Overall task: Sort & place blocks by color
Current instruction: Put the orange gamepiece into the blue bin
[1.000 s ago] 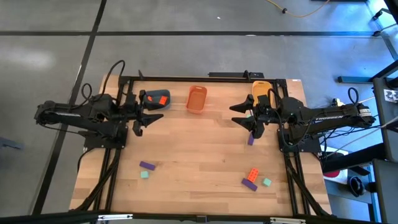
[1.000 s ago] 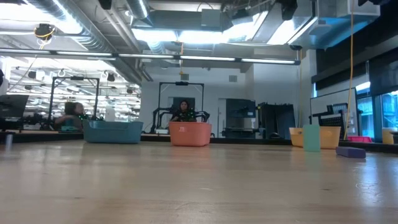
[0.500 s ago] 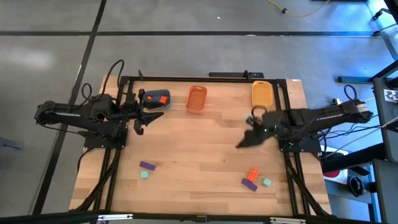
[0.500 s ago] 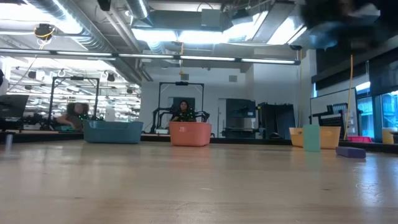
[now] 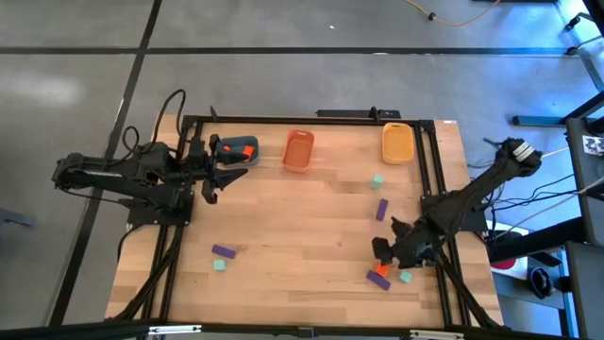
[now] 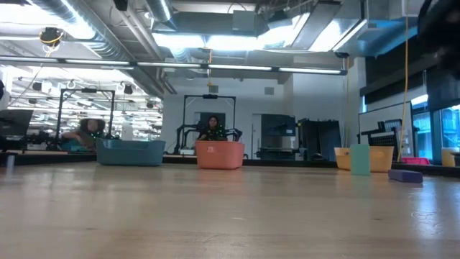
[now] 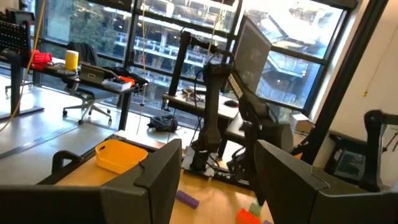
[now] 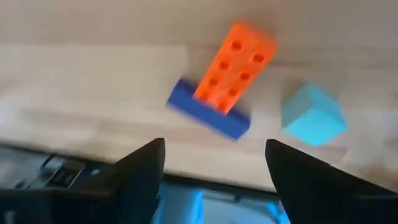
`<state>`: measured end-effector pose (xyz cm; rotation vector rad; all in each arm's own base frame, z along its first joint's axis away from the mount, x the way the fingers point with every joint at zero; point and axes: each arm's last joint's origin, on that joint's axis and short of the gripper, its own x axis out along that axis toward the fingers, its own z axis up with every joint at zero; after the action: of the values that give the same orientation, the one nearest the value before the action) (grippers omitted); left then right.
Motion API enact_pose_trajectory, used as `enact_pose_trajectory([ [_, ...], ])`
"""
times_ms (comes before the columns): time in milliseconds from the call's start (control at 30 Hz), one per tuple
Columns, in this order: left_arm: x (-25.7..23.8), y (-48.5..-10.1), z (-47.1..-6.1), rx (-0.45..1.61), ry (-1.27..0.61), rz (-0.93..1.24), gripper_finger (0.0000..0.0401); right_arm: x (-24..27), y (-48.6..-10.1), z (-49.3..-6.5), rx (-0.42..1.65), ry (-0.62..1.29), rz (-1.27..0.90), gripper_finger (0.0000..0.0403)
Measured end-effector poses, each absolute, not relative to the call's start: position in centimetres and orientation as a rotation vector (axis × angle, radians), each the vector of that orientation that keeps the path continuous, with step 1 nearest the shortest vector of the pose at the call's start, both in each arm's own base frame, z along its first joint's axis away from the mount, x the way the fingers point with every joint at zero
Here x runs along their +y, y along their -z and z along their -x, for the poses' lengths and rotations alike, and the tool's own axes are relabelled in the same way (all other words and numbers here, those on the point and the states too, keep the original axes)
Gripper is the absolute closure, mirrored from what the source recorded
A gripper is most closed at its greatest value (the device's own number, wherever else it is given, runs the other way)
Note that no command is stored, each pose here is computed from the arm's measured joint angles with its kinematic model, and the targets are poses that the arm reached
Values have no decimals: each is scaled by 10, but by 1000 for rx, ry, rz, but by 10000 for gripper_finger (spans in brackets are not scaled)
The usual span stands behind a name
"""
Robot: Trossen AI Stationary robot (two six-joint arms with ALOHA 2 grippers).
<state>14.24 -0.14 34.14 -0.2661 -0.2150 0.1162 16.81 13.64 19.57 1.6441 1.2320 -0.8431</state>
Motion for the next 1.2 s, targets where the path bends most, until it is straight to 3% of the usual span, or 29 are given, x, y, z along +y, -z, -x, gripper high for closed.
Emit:
enact_pose_trajectory([
  [500, -1, -348, -131, -268, -119, 255, 206, 136, -151, -186, 1230, 1097, -1522, 122],
  [1200, 0, -348, -129, -273, -135, 258, 206, 135, -142, -191, 1257, 1134, -1503, 122],
])
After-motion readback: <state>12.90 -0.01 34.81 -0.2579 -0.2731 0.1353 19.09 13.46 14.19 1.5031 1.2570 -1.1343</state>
